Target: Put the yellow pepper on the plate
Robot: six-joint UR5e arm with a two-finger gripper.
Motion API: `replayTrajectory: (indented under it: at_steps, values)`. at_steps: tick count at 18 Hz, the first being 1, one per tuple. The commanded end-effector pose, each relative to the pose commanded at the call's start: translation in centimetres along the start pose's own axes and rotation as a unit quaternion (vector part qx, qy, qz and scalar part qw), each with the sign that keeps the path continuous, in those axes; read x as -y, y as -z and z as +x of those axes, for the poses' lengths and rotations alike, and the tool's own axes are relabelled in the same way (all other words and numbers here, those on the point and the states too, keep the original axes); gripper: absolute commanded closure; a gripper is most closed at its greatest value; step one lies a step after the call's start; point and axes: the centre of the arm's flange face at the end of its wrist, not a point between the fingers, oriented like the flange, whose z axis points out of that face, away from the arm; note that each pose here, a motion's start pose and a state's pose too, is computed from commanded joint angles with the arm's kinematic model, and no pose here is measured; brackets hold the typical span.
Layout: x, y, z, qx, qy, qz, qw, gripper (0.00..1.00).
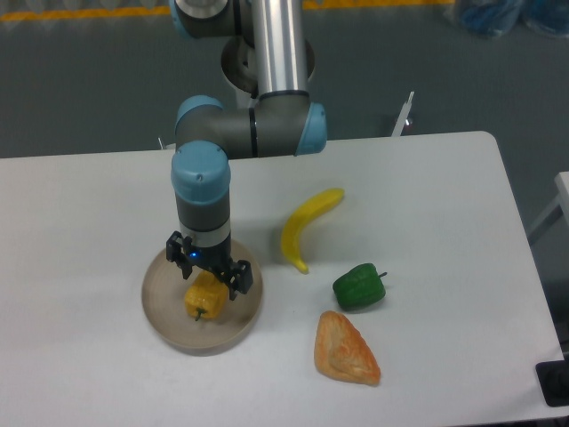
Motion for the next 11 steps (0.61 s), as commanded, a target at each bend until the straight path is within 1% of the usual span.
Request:
replayTrajectory:
  at_steps: [3, 5, 6, 8, 9, 10, 11]
  values:
    - [-1.9, 3.0, -4.7, 0.029, 0.029, 0.012, 0.9991, 0.0]
    - [-2.9, 5.0, -8.4, 0.07, 0.052, 0.006, 0.9962, 0.0]
    - [-3.8, 5.7, -10.7, 0.09, 0.053, 0.0, 0.9945, 0.0]
    - [-4.3, 6.8, -12.9, 0.102, 0.03, 0.001, 0.9943, 0.0]
    - [-4.4, 6.7, -13.8, 0.104, 0.011, -0.002, 0.9945, 0.0]
    - [-4.3, 7.2, -15.7, 0.112, -0.005, -0.001, 0.9937, 0.0]
    - [-4.4, 7.4, -16.5, 0.115, -0.009, 0.0, 0.9933, 0.0]
